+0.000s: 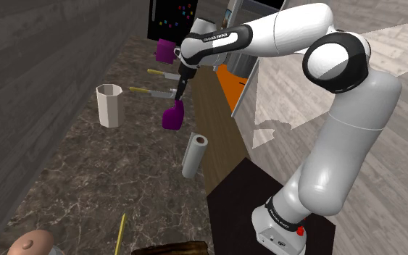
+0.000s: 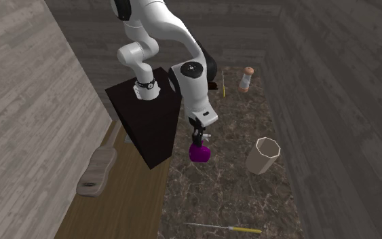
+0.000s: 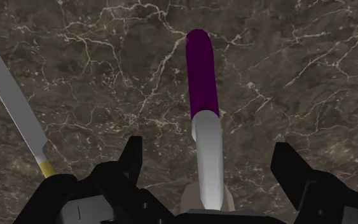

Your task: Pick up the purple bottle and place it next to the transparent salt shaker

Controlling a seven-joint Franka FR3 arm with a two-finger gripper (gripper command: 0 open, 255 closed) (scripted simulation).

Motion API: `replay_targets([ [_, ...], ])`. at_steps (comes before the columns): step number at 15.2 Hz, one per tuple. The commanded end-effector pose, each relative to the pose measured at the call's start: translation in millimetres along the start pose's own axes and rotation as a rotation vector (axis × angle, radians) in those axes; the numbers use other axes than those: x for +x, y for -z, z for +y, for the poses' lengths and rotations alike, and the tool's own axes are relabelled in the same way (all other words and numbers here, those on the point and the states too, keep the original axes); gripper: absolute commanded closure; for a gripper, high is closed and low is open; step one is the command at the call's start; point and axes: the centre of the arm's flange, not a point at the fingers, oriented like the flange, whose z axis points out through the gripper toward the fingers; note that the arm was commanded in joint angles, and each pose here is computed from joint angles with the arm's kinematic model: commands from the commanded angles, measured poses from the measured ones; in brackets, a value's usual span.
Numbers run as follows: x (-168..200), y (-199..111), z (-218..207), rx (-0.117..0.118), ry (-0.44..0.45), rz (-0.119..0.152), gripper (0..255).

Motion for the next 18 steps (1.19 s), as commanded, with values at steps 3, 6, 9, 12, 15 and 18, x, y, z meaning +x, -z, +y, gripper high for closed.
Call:
replay_targets([
  [3, 0.7, -4.3, -0.1, 0.000, 0.000, 0.000, 0],
  [6, 0.7, -4.3, -0.1, 0.000, 0.000, 0.000, 0],
  [9, 0.7, -4.3, -0.1, 0.000, 0.000, 0.000, 255],
  [12, 0.7, -4.3, -0.1, 0.000, 0.000, 0.000, 255],
  [15, 0.7, -4.3, -0.1, 0.000, 0.000, 0.000, 255],
  [18, 1.4, 0.9, 0.1, 0.000, 0.000, 0.000, 255],
])
